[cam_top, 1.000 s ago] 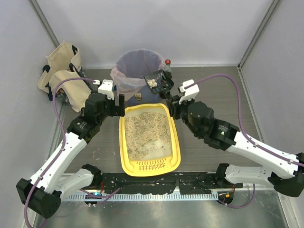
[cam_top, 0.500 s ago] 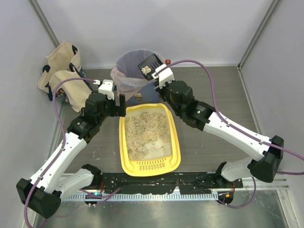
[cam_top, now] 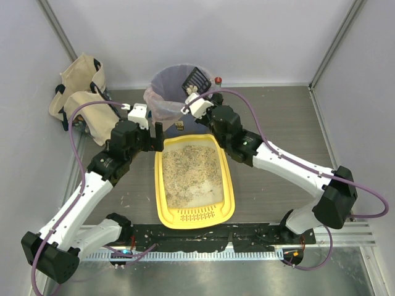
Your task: Clean the litter box
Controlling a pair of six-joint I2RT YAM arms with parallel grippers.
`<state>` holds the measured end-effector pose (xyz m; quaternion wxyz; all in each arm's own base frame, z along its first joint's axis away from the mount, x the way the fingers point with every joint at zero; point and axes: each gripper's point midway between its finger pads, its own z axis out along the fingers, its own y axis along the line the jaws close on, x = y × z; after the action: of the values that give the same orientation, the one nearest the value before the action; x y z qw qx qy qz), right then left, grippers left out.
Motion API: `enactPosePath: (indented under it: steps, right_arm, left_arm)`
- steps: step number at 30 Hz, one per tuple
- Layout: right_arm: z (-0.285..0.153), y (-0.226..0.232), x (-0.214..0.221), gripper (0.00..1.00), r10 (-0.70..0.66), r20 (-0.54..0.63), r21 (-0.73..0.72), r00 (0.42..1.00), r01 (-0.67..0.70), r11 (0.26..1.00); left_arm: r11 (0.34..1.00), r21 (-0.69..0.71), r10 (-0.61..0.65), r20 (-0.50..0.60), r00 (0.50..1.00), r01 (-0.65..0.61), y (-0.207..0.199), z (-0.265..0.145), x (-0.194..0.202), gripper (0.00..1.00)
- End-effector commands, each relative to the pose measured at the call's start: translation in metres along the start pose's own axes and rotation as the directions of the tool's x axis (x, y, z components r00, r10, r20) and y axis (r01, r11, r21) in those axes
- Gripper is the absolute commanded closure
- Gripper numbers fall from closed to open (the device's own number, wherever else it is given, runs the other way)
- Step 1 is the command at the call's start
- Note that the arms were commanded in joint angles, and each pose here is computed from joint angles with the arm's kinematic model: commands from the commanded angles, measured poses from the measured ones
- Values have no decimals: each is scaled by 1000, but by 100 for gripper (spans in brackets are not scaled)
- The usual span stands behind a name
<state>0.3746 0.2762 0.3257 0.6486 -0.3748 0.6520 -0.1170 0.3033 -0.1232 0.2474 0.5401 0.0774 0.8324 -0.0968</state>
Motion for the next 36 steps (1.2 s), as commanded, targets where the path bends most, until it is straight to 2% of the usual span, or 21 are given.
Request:
enactPosePath:
  steps: [1, 10, 16, 23, 31, 36]
  right_arm:
    - [-14, -37, -23, 99, -77, 95, 116, 992, 66, 991]
    - [-15, -46, -25, 99, -214, 97, 150, 972, 199, 969]
    - [-20, -50, -34, 99, -279, 146, 173, 949, 253, 952]
    - [-16, -53, -40, 99, -412, 142, 210, 900, 379, 901]
    - [-7, -50, -38, 99, -590, 91, 220, 803, 561, 798]
    - [-5, -53, -37, 99, -640, 44, 241, 768, 613, 752]
  left_arm:
    - [1000, 7, -9, 53, 999, 9, -2, -2, -15, 2]
    - [1000, 11, -12, 50, 999, 11, -3, -1, -14, 2]
    - [999, 26, -32, 58, 998, 31, -6, -3, -17, 2]
    - [982, 148, -123, 32, 992, 117, -33, -2, -24, 2]
    - [988, 125, -93, -2, 996, 93, -29, 1, -15, 2]
    - [993, 94, -74, 0, 997, 74, -22, 0, -14, 2]
